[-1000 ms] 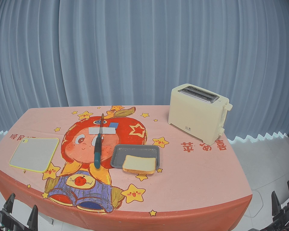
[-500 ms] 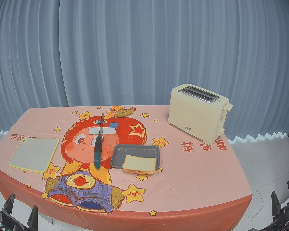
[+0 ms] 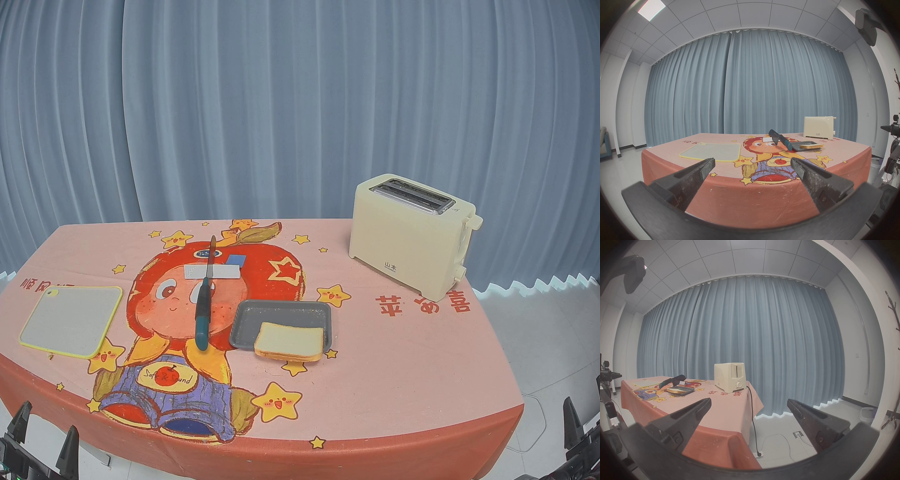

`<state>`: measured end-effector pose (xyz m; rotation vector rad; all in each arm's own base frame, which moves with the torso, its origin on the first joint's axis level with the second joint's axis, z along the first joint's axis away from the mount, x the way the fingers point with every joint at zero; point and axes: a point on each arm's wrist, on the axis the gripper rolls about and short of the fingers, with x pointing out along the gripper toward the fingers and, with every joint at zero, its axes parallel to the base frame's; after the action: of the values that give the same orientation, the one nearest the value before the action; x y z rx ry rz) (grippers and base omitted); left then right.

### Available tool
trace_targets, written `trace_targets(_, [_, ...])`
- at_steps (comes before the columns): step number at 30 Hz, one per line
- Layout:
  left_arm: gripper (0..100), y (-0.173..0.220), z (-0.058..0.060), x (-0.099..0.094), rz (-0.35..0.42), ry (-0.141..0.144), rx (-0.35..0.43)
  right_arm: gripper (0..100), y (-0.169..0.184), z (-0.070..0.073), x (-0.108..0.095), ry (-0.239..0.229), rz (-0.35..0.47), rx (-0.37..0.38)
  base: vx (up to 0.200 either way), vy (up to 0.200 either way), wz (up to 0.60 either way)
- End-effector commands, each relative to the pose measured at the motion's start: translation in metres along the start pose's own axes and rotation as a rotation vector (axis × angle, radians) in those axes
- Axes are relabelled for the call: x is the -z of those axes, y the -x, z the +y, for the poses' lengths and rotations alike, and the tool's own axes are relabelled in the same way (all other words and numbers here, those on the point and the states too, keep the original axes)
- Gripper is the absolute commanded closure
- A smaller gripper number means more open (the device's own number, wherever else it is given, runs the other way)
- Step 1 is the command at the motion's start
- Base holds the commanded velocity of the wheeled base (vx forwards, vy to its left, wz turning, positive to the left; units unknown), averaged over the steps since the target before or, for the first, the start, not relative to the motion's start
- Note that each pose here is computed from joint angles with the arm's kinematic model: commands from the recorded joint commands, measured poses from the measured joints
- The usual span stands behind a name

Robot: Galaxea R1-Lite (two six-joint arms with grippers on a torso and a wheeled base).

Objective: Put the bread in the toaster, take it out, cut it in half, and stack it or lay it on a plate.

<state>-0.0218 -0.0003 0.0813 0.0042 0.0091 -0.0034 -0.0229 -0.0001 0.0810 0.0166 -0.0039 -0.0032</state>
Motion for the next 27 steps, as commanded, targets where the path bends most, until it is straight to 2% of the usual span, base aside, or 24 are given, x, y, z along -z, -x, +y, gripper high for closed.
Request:
trace_targets(1, [0, -0.001, 0.0, 0.005, 0.018, 0.0, 0.0, 0, 0.0, 0.0, 0.004, 0.0, -0.008, 0.0, 0.0, 0.0, 0.0])
trace_targets(4, [0, -0.001, 0.0, 0.005, 0.018, 0.0, 0.0, 0, 0.009, 0.001, -0.026, -0.016, -0.134, -0.008, 0.0, 0.0, 0.0])
trace_targets(5, [0, -0.001, 0.0, 0.005, 0.02, 0.0, 0.0, 0, 0.012, 0.001, -0.031, -0.016, -0.146, -0.008, 0.0, 0.0, 0.0])
trace_targets(11, [0, -0.001, 0.0, 0.005, 0.018, 0.0, 0.0, 0, 0.01, 0.001, -0.025, -0.013, -0.101, -0.029, 0.0, 0.0, 0.0])
trace_targets(21, [0, -0.001, 0.0, 0.005, 0.018, 0.0, 0.0, 0, 0.01, 0.001, -0.024, -0.012, -0.096, -0.042, 0.0, 0.0, 0.0])
trace_targets(24, [0, -0.001, 0.0, 0.005, 0.018, 0.0, 0.0, 0, 0.011, 0.002, -0.026, -0.012, -0.103, -0.07, 0.0, 0.0, 0.0])
trace_targets(25, [0, -0.001, 0.0, 0.005, 0.018, 0.0, 0.0, 0, 0.011, 0.002, -0.025, -0.022, -0.099, -0.106, 0.0, 0.0, 0.0])
trace_targets(27, [0, -0.001, 0.0, 0.005, 0.018, 0.0, 0.0, 0, 0.007, 0.003, -0.026, -0.049, -0.064, -0.126, 0.0, 0.0, 0.0])
